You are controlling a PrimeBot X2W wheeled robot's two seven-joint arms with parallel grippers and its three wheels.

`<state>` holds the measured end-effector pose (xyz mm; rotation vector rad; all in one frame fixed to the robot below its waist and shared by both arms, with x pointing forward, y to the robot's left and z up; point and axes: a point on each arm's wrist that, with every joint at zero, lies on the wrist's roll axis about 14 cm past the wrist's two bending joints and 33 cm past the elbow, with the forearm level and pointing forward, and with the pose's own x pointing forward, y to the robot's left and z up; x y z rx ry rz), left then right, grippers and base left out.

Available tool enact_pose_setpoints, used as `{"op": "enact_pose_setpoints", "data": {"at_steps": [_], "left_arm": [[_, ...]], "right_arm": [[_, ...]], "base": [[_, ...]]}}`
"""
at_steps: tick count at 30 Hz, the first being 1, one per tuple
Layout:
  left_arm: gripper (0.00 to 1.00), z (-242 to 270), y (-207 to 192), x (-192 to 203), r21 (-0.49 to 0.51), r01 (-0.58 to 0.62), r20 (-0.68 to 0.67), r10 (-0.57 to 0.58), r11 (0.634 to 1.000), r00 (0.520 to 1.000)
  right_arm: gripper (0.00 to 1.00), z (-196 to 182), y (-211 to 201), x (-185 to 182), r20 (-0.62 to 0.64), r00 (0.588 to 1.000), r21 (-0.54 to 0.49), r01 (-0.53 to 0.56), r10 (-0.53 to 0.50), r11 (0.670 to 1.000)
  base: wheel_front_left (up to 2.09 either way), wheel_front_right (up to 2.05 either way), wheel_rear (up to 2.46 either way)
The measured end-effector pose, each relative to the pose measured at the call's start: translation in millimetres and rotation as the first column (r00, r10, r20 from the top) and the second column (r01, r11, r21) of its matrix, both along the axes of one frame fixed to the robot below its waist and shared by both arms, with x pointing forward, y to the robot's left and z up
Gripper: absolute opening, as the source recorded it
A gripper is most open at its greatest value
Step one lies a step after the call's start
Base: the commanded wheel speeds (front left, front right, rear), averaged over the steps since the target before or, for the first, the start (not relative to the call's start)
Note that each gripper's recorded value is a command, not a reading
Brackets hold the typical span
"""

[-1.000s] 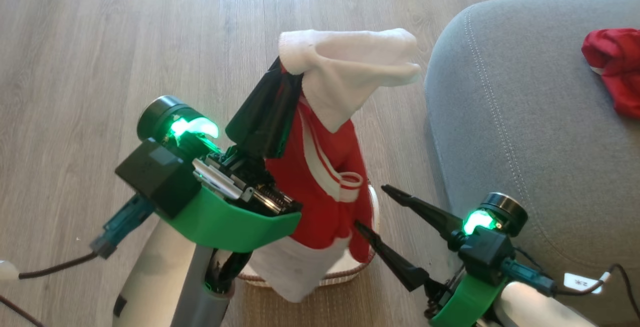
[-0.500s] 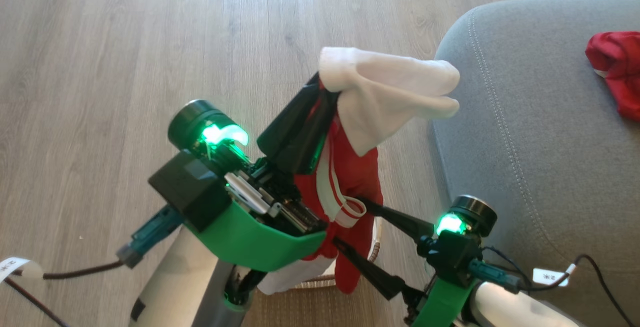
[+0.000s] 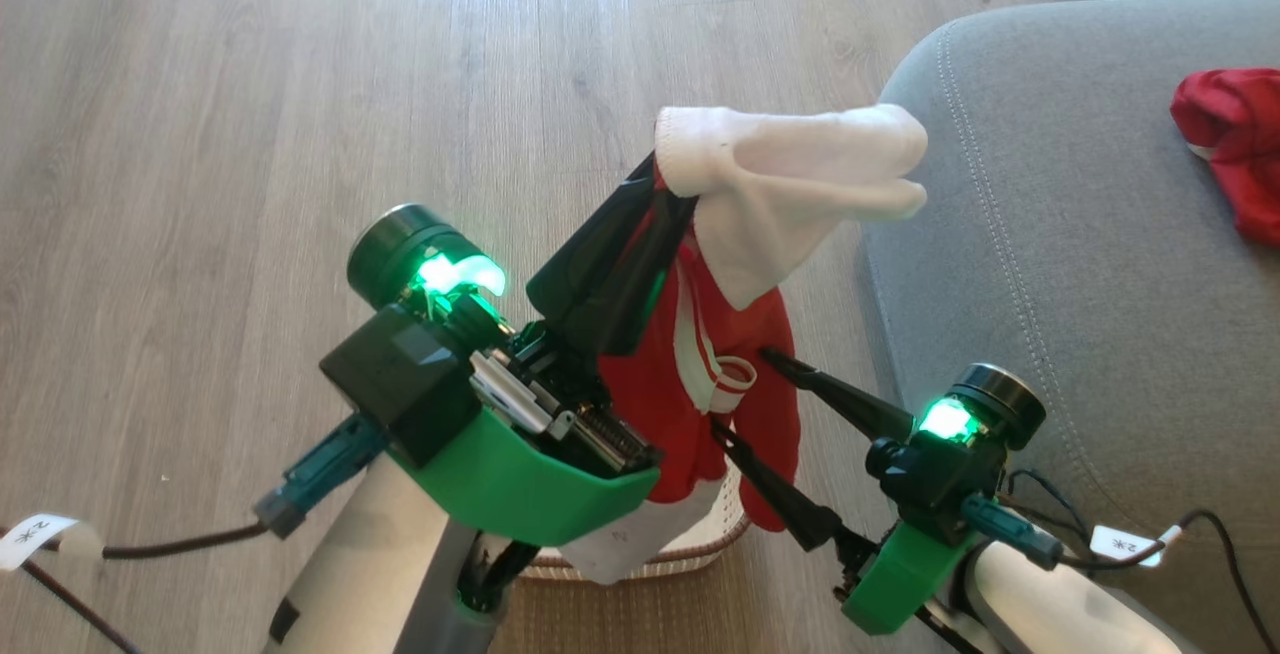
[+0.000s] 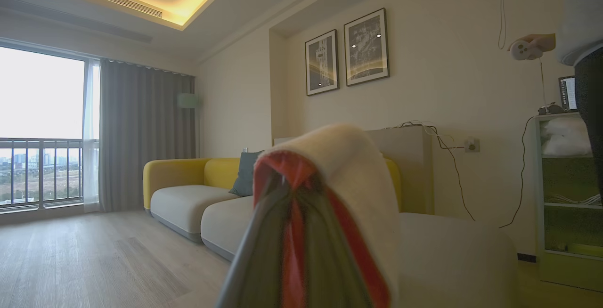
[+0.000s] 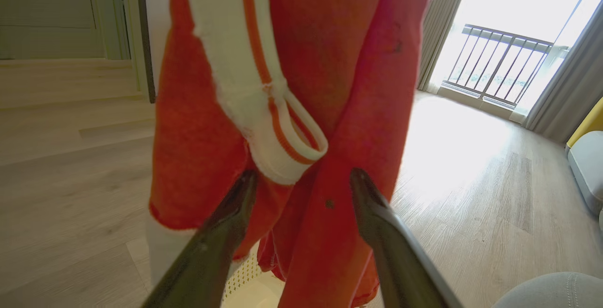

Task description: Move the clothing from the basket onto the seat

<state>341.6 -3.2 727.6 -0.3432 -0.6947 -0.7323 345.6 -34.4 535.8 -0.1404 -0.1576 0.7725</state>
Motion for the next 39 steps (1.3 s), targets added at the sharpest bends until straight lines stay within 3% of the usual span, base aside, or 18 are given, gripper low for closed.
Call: {"op": "enact_pose_setpoints", "data": {"at_steps": [8,18,31,32,33,34,39], "left_arm": [[0.0,-0.5,-4.6,-3.4,0.006,0.015,0.002,-0.015,1.0,1.0],[0.0,-20.3,-23.7,-9.1,0.071,0.058,-0.034,-0.055,0.996,0.998],[0.0,-26.0,-28.4,-18.2,0.101,0.069,-0.04,-0.065,0.993,0.997],[0.0,-26.3,-28.9,-19.3,0.104,0.07,-0.04,-0.066,0.992,0.997],[0.0,-26.1,-29.2,-20.4,0.105,0.071,-0.039,-0.067,0.992,0.997],[0.0,-26.0,-29.0,-20.9,0.106,0.07,-0.038,-0.066,0.992,0.997],[0.0,-26.9,-27.9,-20.9,0.11,0.064,-0.04,-0.059,0.992,0.997]], "right_arm": [[1.0,-2.2,5.7,-2.7,-0.003,1.0,-0.011,-0.022,0.022,1.0],[1.0,3.1,34.7,-5.9,0.035,0.989,-0.062,-0.143,0.145,0.988],[1.0,7.0,50.7,4.1,0.042,0.991,-0.034,-0.124,0.125,0.992],[0.9,6.8,50.5,6.3,0.037,0.993,-0.028,-0.114,0.115,0.993],[0.32,5.9,50.2,7.8,0.031,0.994,-0.024,-0.107,0.108,0.994],[0.0,5.3,49.2,10.0,0.026,0.995,-0.02,-0.097,0.097,0.995],[0.0,6.4,39.1,19.9,-0.003,1.0,0.034,-0.026,0.026,0.999]], "base": [[0.0,0.0,0.0],[0.0,0.0,0.0],[0.0,0.0,0.0],[0.0,0.0,0.0],[0.0,0.0,0.0],[0.0,0.0,0.0],[0.0,0.0,0.0]]}}
